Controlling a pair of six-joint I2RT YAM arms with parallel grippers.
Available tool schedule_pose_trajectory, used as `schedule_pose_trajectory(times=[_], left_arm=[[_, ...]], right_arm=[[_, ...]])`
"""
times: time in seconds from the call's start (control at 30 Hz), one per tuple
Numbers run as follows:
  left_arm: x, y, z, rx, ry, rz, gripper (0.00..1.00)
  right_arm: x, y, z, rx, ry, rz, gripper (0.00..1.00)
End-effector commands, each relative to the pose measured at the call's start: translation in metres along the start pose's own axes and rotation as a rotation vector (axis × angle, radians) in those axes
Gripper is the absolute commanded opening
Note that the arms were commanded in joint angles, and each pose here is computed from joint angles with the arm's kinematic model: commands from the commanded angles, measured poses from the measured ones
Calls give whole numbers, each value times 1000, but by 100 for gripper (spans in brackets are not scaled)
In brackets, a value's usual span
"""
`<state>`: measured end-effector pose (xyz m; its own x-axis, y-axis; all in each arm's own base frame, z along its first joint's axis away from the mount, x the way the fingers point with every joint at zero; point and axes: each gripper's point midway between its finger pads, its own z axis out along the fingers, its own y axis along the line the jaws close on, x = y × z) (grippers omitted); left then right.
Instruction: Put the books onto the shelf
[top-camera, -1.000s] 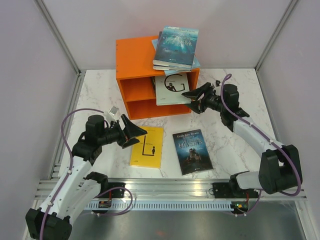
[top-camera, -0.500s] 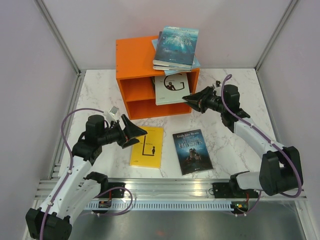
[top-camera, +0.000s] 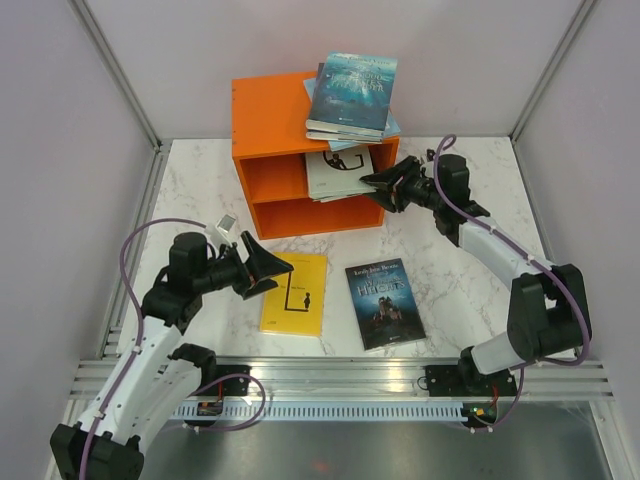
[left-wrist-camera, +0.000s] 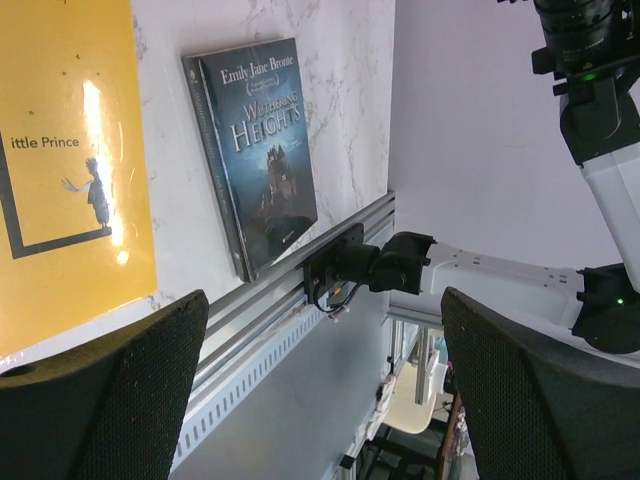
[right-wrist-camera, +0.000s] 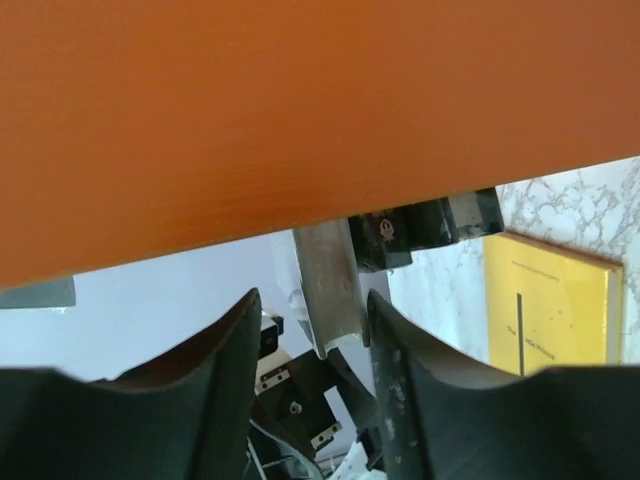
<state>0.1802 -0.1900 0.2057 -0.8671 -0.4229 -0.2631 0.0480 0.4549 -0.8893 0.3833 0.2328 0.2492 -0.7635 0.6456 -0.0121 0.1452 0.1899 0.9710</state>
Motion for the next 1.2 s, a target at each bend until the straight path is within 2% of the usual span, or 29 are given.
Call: schedule_pose_trajectory(times=[0.0, 0.13, 0.2, 0.4, 0.43, 0.5, 0.6, 0.73, 0.9, 1.03, 1.17], left_arm=[[-1, -2, -6, -1, -15, 49, 99], [1, 2, -7, -18, -13, 51, 99], [1, 5, -7, -36, -13, 47, 99], [-7, 44, -8, -267, -17, 51, 100], [-9, 50, -7, -296, -16, 54, 100], [-11, 66, -2, -366, 7, 16, 100], [-18, 99, 3, -500, 33, -33, 100], [-23, 139, 5, -649, 70, -80, 100], [-36, 163, 3, -765, 23, -48, 100], [-39, 177, 6, -796, -2, -46, 100], [-30, 197, 20, -787, 22, -49, 99]], right_arm=[[-11, 8, 1, -13, -48, -35, 53], [-3, -1, -12, 5, -47, -43, 66], [5, -13, -18, 26, -29, -39, 66], [31, -30, -55, 77, -19, -123, 68], [38, -43, -61, 134, -11, -125, 68], [47, -47, -78, 161, -29, -237, 69], [77, -77, -89, 219, 22, -237, 70], [126, -111, -85, 296, 80, -313, 69], [158, -143, -70, 396, 138, -400, 68], [184, -167, -45, 459, 212, -492, 68], [192, -189, -24, 475, 229, -477, 68]])
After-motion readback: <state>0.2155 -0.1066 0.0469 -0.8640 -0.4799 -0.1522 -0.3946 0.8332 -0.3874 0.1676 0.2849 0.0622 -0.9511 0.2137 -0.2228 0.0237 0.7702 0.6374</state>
